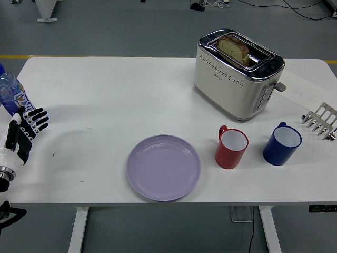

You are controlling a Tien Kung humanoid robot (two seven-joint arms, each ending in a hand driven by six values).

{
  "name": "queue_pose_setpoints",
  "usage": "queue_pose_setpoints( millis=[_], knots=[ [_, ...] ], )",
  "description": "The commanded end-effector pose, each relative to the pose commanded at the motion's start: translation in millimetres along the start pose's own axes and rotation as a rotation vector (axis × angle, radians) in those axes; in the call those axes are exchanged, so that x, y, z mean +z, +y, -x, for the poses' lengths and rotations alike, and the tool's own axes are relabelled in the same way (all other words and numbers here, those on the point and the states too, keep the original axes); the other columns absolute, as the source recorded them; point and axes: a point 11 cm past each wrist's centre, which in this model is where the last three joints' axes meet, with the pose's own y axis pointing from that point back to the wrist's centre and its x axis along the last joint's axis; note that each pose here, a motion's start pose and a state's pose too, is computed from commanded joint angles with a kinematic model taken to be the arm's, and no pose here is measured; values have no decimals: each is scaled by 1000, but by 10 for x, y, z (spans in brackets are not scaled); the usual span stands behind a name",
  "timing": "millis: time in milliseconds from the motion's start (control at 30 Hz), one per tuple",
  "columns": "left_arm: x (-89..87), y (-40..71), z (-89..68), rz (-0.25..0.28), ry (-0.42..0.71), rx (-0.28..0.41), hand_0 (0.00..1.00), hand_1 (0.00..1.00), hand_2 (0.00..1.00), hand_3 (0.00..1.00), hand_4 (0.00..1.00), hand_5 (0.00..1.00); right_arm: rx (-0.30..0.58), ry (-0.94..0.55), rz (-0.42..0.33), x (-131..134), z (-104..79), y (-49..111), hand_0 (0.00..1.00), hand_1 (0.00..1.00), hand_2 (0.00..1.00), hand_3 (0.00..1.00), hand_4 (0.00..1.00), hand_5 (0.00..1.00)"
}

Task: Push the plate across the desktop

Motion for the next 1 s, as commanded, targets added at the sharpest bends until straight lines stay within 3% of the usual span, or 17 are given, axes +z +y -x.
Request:
queue_pose_setpoints(
  millis=[1000],
  knots=[
    [15,-14,6,7,7,6,799,770,741,654,579,998,-12,-8,-15,-60,33,7,567,473,617,620,397,578]
  ],
)
